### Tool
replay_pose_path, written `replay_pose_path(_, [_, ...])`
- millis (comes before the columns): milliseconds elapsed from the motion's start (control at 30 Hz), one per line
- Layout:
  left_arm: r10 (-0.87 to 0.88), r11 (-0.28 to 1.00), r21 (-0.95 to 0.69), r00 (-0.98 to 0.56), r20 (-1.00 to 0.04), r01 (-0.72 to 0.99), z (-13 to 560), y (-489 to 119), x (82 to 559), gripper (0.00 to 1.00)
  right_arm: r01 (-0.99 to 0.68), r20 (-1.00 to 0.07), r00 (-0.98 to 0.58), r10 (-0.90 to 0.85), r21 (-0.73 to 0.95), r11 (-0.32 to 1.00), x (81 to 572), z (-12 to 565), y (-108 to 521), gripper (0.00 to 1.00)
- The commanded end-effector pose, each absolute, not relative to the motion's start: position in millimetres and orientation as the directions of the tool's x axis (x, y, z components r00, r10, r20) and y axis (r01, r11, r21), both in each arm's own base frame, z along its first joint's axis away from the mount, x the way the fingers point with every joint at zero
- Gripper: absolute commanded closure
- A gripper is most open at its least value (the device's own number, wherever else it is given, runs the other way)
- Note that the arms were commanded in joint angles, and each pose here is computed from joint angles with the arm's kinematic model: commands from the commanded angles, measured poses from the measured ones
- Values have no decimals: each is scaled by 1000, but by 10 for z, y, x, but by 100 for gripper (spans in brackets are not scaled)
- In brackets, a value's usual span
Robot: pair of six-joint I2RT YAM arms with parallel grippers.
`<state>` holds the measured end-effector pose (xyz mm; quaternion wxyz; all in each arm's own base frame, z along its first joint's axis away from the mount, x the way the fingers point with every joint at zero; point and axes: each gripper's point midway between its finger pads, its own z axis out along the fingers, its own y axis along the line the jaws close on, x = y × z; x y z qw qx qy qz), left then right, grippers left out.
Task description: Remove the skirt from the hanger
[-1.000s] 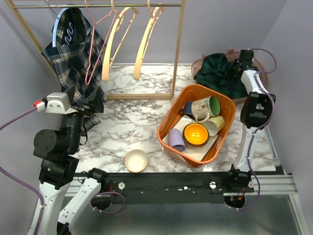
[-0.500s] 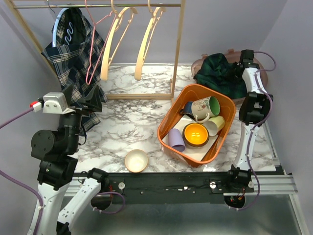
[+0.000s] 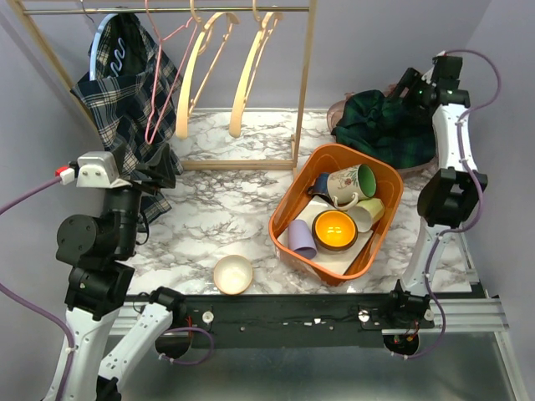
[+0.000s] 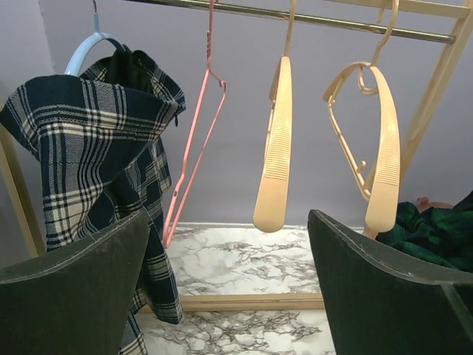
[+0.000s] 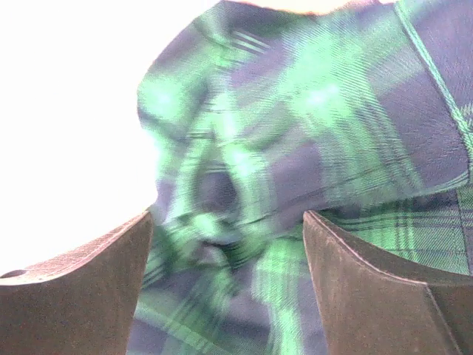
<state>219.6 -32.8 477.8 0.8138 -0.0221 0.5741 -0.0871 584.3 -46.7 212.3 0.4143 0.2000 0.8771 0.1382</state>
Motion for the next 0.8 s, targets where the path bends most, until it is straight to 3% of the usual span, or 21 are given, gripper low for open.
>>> replay_pose_path(0, [-186,983,-176,325,-927,59,4810,-211,2192,1,19,-732,-566,380,449,893,5724,2585,-182,15])
replay_pose_path(300, [-177,984,-177,278,-944,23,4698,-192,2285,1,-350,-784,-619,51,333,875,5409,2517,761,19])
replay_pose_path(767, [-171,984,-175,284,-943,10,4670,-161,2268,1,-373,-655,-729,-198,137,918,5148,1817,883,22])
